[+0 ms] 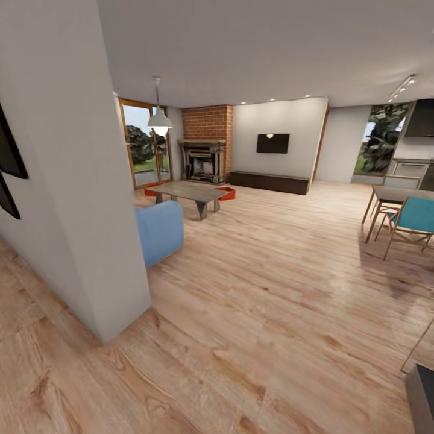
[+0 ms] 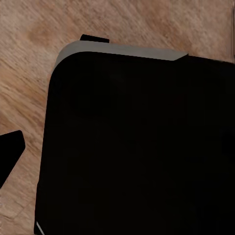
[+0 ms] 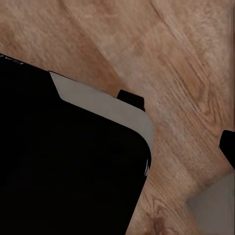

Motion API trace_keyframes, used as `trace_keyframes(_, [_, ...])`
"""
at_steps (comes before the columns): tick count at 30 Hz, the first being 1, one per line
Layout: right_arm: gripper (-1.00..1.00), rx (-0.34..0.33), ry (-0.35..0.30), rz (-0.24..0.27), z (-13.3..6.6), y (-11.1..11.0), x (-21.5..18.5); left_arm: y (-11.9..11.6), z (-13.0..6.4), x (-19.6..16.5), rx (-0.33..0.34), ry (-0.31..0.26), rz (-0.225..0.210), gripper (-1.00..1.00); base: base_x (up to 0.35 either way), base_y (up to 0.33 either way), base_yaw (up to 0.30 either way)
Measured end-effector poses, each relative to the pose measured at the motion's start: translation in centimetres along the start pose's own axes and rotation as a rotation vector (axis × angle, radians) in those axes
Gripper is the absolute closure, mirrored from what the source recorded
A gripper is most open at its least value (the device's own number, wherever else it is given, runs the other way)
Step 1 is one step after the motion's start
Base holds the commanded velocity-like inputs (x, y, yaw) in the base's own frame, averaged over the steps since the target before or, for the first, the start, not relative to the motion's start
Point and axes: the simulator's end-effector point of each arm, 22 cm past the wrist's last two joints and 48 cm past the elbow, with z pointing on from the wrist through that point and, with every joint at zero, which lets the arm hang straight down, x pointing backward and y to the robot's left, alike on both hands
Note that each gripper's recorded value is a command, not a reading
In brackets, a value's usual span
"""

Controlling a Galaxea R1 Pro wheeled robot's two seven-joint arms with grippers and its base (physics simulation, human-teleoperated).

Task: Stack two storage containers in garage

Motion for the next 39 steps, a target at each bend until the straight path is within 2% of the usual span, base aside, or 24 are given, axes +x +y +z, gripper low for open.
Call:
trace_keyframes(13, [-1.00, -0.001, 0.000, -0.002, 0.00, 0.03, 0.00, 0.00, 0.00, 0.00, 0.000, 0.000, 0.000, -1.00, 0.321, 0.000, -0.170])
trace_keyframes(39, [-1.00, -0.002, 0.000, -0.010, 0.00, 0.06, 0.00, -0.01, 0.00, 0.00, 0.000, 0.000, 0.001, -1.00, 0.321, 0.000, -0.243])
